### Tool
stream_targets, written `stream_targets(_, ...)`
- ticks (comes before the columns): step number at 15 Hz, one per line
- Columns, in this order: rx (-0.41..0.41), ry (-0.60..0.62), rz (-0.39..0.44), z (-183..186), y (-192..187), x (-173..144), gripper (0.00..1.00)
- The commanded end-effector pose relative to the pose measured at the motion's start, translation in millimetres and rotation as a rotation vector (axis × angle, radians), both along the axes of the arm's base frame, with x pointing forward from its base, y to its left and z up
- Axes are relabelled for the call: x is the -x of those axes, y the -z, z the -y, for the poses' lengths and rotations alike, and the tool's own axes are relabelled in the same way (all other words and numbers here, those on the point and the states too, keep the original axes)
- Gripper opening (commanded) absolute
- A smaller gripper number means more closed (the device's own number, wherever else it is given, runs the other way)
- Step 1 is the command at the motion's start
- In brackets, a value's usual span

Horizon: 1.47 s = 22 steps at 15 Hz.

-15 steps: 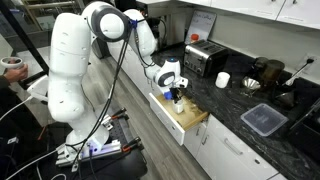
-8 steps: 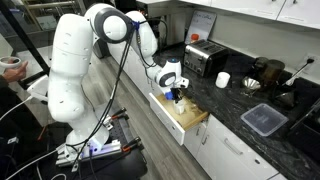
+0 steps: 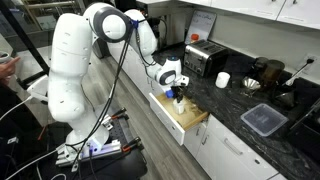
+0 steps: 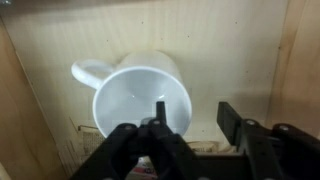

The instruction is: Remove one white mug from the countertop and place it inside the open drawer then close the drawer

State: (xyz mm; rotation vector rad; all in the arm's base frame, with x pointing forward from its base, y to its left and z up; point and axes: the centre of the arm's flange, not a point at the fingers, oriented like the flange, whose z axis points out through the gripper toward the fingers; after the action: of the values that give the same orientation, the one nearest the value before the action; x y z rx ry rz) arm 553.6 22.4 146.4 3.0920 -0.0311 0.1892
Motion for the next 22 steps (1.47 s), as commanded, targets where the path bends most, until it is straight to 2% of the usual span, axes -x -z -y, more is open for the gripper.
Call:
stream_targets(1, -0.001, -0.019, -0.008, -4, -21, 1, 0.88)
stream_targets(3, 0.001, -0.022, -0.022, -9, -35, 3, 0.99)
stream_targets(4, 0.001, -0.025, -0.035, -11, -43, 4, 1.00)
stream_targets(14, 0.032, -0.032, -0.170, -34, -161, 27, 1.00)
stream_targets(22, 0.018, 0.043, -0.324, -11, -202, 80, 1.00)
